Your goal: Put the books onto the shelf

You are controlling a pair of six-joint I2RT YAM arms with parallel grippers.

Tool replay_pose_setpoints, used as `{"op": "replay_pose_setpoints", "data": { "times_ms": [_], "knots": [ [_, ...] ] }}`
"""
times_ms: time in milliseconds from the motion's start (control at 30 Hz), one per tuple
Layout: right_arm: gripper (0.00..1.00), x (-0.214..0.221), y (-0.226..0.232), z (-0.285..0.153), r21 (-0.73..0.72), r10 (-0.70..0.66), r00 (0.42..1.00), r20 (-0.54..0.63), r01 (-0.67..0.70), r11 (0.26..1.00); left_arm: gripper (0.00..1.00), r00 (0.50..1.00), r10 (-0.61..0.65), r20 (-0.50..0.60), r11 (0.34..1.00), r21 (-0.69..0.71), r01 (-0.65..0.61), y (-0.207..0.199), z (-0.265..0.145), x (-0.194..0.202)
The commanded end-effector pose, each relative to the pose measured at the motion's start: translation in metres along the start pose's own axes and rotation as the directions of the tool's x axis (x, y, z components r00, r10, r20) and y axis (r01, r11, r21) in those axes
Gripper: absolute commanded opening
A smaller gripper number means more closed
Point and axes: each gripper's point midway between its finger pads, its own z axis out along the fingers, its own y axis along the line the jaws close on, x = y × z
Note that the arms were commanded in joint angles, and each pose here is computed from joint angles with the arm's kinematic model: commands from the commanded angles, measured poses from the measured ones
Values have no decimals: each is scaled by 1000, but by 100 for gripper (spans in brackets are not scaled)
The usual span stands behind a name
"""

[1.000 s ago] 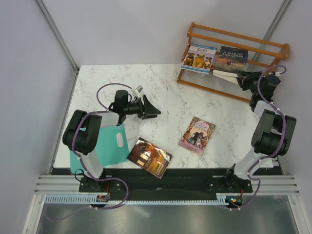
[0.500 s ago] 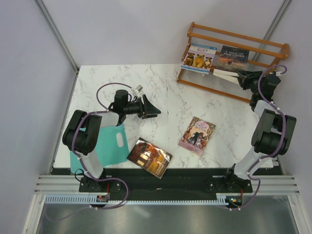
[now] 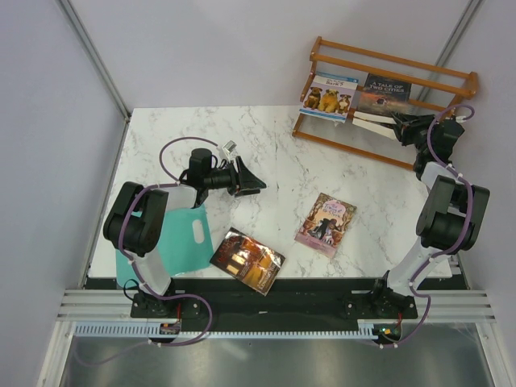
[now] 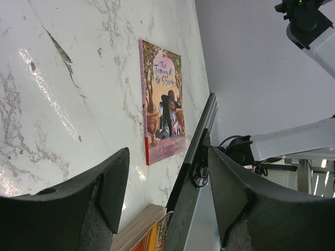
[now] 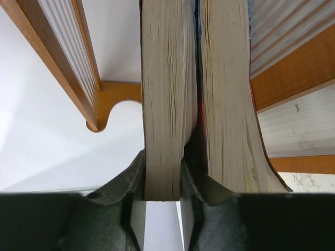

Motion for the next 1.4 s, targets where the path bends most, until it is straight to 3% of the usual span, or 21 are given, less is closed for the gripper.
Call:
{"op": "replay_pose_setpoints", "data": {
  "times_ms": [0,133,200,400,700,867,967,1133,1367],
  "knots": [
    [39,3,21,-5,-59,-34,999,-24,33,998,68,997,76,15,996,43,-77,-18,-2,-8],
    [58,6,28,-13,-48,-72,997,-32,70,996,68,997,76,18,996,42,-77,-17,-2,-8],
    [75,8,30,-18,-20,-109,993,-40,108,994,68,997,76,16,996,44,-77,-18,-2,-8],
    [96,3,26,-34,73,-192,980,-53,195,978,68,997,81,19,996,45,-82,-20,-3,-8],
    [98,-2,4,-80,284,-324,944,-54,326,902,68,997,69,14,997,42,-70,-13,-3,-1],
    [98,-17,-5,-118,433,-513,857,-49,481,763,68,998,57,8,997,49,-57,-10,-3,4],
    [98,-32,-13,-139,533,-590,807,-19,508,677,68,998,55,6,997,51,-56,-8,-3,6],
    [98,-53,-43,-159,694,-616,788,-11,449,563,68,999,50,6,997,55,-50,-6,-2,6],
    [98,-70,-52,-158,757,-612,790,31,381,530,68,999,49,3,997,57,-49,-6,-3,8]
  ]
}}
